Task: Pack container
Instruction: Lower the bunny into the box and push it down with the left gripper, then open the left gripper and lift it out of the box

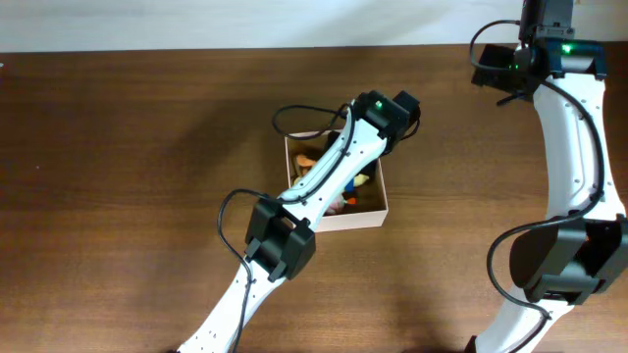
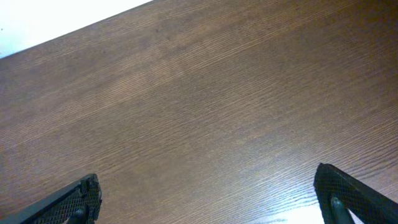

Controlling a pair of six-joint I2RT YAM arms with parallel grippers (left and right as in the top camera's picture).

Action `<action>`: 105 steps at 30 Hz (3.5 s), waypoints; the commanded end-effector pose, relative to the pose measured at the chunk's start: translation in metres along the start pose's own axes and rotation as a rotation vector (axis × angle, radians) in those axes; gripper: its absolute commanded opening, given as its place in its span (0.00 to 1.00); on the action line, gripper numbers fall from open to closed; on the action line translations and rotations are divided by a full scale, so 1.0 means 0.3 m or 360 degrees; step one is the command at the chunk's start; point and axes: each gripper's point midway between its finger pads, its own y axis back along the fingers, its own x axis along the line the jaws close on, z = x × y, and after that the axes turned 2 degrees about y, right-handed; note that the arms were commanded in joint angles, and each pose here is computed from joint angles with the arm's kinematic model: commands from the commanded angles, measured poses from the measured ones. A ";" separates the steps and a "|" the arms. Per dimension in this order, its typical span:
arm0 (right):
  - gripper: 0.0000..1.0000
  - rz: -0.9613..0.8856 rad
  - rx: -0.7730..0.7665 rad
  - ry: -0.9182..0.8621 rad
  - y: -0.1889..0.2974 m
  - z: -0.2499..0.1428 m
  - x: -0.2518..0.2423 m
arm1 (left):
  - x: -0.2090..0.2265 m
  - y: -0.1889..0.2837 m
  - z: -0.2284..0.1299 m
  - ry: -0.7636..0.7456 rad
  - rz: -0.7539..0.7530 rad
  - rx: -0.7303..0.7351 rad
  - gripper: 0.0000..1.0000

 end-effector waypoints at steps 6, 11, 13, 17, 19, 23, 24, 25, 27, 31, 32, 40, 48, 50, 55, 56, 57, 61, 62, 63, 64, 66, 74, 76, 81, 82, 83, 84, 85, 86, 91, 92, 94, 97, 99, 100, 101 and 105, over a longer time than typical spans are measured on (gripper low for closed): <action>0.99 0.0002 -0.0010 -0.0001 0.003 0.009 -0.003 | -0.134 -0.022 -0.099 -0.0112 -0.0323 0.0266 0.09; 0.99 0.0002 -0.0010 -0.0001 0.003 0.010 -0.003 | -0.174 -0.005 -0.127 -0.0174 -0.0387 0.0293 0.09; 0.99 0.0002 -0.0010 -0.0001 0.003 0.010 -0.003 | -0.177 -0.004 -0.129 -0.0178 -0.0386 0.0291 0.10; 0.99 0.0002 -0.0010 -0.0001 0.003 0.009 -0.003 | -0.160 -0.011 -0.116 -0.0167 -0.0359 0.0277 0.09; 0.99 0.0002 -0.0010 -0.0001 0.003 0.010 -0.003 | -0.149 -0.014 -0.109 -0.0162 -0.0339 0.0265 0.09; 0.99 0.0002 -0.0010 -0.0001 0.003 0.010 -0.003 | -0.103 0.007 -0.059 -0.0119 -0.0311 0.0182 0.08; 0.99 0.0002 -0.0010 -0.0001 0.003 0.009 -0.003 | -0.093 0.016 -0.047 -0.0107 -0.0315 0.0162 0.08; 0.99 0.0002 -0.0010 -0.0001 0.003 0.010 -0.003 | -0.082 0.030 -0.032 -0.0090 -0.0324 0.0138 0.09; 0.99 0.0002 -0.0010 -0.0001 0.003 0.010 -0.003 | -0.048 0.066 0.001 -0.0047 -0.0349 0.0086 0.09; 0.99 0.0002 -0.0010 -0.0001 0.003 0.010 -0.003 | 0.007 0.124 0.032 0.0009 -0.0381 0.0031 0.09; 0.99 0.0002 -0.0010 -0.0001 0.003 0.010 -0.003 | 0.014 0.136 0.036 0.0016 -0.0388 0.0020 0.09; 0.99 0.0002 -0.0010 -0.0001 0.003 0.010 -0.003 | 0.025 0.176 0.040 0.0027 -0.0420 -0.0009 0.10; 0.99 0.0002 -0.0010 -0.0001 0.003 0.010 -0.003 | 0.024 0.176 0.040 0.0026 -0.0422 -0.0008 0.22; 0.99 0.0002 -0.0010 -0.0001 0.003 0.010 -0.003 | 0.022 0.177 0.039 0.0025 -0.0423 -0.0009 0.28; 0.99 0.0002 -0.0010 -0.0001 0.003 0.010 -0.003 | 0.018 0.178 0.044 0.0027 -0.0430 -0.0018 0.40; 0.99 0.0002 -0.0010 -0.0001 0.003 0.010 -0.003 | 0.016 0.179 0.045 0.0026 -0.0433 -0.0023 0.40; 0.99 0.0002 -0.0010 -0.0001 0.003 0.010 -0.003 | 0.010 0.181 0.050 0.0027 -0.0439 -0.0034 0.40; 0.99 0.0002 -0.0010 -0.0001 0.003 0.010 -0.003 | -0.050 0.204 0.071 -0.0033 -0.0542 -0.0099 0.40; 0.99 0.0002 -0.0010 -0.0001 0.003 0.010 -0.003 | -0.067 0.211 0.073 -0.0058 -0.0572 -0.0111 0.39; 0.99 0.0002 -0.0010 -0.0001 0.003 0.010 -0.003 | -0.089 0.222 0.079 -0.0081 -0.0599 -0.0140 0.39; 0.99 0.0002 -0.0010 -0.0001 0.003 0.010 -0.003 | -0.104 0.229 0.085 -0.0099 -0.0611 -0.0166 0.39; 0.99 0.0002 -0.0010 -0.0001 0.003 0.010 -0.003 | -0.124 0.240 0.091 -0.0121 -0.0628 -0.0198 0.39; 0.99 0.0002 -0.0010 -0.0001 0.003 0.010 -0.003 | -0.137 0.244 0.084 -0.0140 -0.0630 -0.0202 0.39; 0.99 0.0002 -0.0010 -0.0001 0.003 0.010 -0.003 | -0.137 0.243 0.084 -0.0140 -0.0628 -0.0201 0.39; 0.99 0.0002 -0.0010 -0.0001 0.003 0.010 -0.003 | -0.140 0.213 0.084 -0.0154 -0.0593 -0.0190 0.39; 0.99 0.0002 -0.0010 -0.0001 0.003 0.010 -0.003 | -0.146 0.192 0.078 -0.0161 -0.0582 -0.0168 0.39; 0.99 0.0002 -0.0010 -0.0001 0.003 0.010 -0.003 | -0.147 0.187 0.075 -0.0163 -0.0578 -0.0160 0.39; 0.99 0.0002 -0.0010 -0.0001 0.003 0.010 -0.003 | -0.149 0.175 0.069 -0.0168 -0.0569 -0.0144 0.39; 0.99 0.0002 -0.0010 -0.0001 0.003 0.010 -0.003 | -0.151 0.163 0.064 -0.0173 -0.0560 -0.0127 0.39; 0.99 0.0002 -0.0010 -0.0001 0.003 0.010 -0.003 | -0.151 0.157 0.061 -0.0175 -0.0555 -0.0119 0.39; 0.99 0.0002 -0.0010 -0.0001 0.003 0.010 -0.003 | -0.132 0.150 0.078 -0.0164 -0.0497 -0.0156 0.21; 0.99 0.0002 -0.0010 -0.0001 0.003 0.010 -0.003 | -0.129 0.149 0.080 -0.0161 -0.0494 -0.0156 0.21; 0.99 0.0002 -0.0010 -0.0001 0.003 0.009 -0.003 | -0.128 0.148 0.080 -0.0161 -0.0493 -0.0155 0.21; 0.99 0.0002 -0.0010 -0.0001 0.003 0.010 -0.003 | -0.129 0.147 0.079 -0.0163 -0.0493 -0.0154 0.21; 0.99 0.0002 -0.0010 -0.0001 0.003 0.010 -0.003 | -0.126 0.146 0.075 -0.0164 -0.0489 -0.0146 0.22; 0.99 0.0002 -0.0010 -0.0001 0.003 0.010 -0.003 | -0.123 0.145 0.068 -0.0168 -0.0482 -0.0132 0.22; 0.99 0.0002 -0.0010 -0.0001 0.003 0.010 -0.003 | -0.118 0.143 0.060 -0.0172 -0.0474 -0.0117 0.22; 0.99 0.0002 -0.0010 -0.0001 0.003 0.010 -0.003 | -0.103 0.137 0.034 -0.0189 -0.0446 -0.0067 0.23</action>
